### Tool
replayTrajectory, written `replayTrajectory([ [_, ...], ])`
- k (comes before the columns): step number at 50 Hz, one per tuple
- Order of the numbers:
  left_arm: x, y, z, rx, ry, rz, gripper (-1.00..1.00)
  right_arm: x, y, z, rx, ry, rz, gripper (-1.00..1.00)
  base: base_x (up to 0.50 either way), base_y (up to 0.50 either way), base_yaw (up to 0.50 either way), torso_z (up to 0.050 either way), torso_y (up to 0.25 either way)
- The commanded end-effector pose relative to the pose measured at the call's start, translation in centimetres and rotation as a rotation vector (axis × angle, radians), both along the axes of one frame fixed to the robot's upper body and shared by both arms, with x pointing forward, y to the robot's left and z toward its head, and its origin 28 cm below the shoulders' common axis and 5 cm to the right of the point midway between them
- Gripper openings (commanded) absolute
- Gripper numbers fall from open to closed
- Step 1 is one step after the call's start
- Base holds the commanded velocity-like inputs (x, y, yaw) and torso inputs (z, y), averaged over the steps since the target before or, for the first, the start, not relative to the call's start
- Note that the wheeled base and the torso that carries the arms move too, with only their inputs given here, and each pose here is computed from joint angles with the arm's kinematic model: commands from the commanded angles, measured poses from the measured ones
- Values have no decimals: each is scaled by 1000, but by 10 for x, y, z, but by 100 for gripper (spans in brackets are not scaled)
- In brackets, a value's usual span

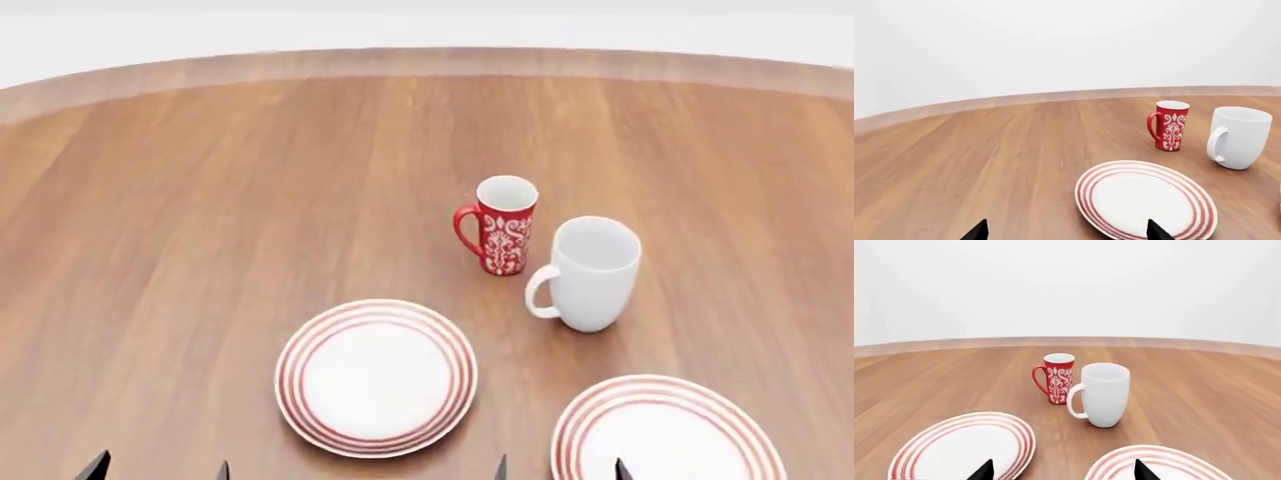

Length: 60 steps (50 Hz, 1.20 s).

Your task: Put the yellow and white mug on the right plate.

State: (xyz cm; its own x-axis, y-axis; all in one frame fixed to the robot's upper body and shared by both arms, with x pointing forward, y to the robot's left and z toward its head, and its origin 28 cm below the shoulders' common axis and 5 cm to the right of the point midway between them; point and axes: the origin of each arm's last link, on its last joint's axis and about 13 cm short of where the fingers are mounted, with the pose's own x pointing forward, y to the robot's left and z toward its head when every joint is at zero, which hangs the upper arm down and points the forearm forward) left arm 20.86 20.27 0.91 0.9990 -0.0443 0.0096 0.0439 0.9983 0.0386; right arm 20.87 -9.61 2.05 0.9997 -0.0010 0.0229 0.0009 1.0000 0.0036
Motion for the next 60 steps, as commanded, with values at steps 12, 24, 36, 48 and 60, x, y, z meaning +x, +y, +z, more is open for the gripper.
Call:
replayTrajectory([
  [12, 2, 3, -1, 7, 2, 12, 100, -20, -39, 24, -165, 134, 455, 100, 116, 0, 0, 0, 0],
  [24, 2, 3, -1, 9, 1, 9, 100, -34, -42, 22, -216, 157, 550, 100, 0, 0, 0, 0, 0],
  [36, 1, 2, -1, 11, 3, 7, 100, -48, -47, 17, -276, 177, 676, 100, 0, 0, 0, 0, 0],
  [48, 1, 2, -2, 11, 4, 5, 100, -62, -45, 6, -325, 196, 812, 100, 0, 0, 0, 0, 0],
  [60, 1, 3, -1, 10, 2, 5, 100, -65, -41, 1, -307, 235, 883, 100, 0, 0, 0, 0, 0],
])
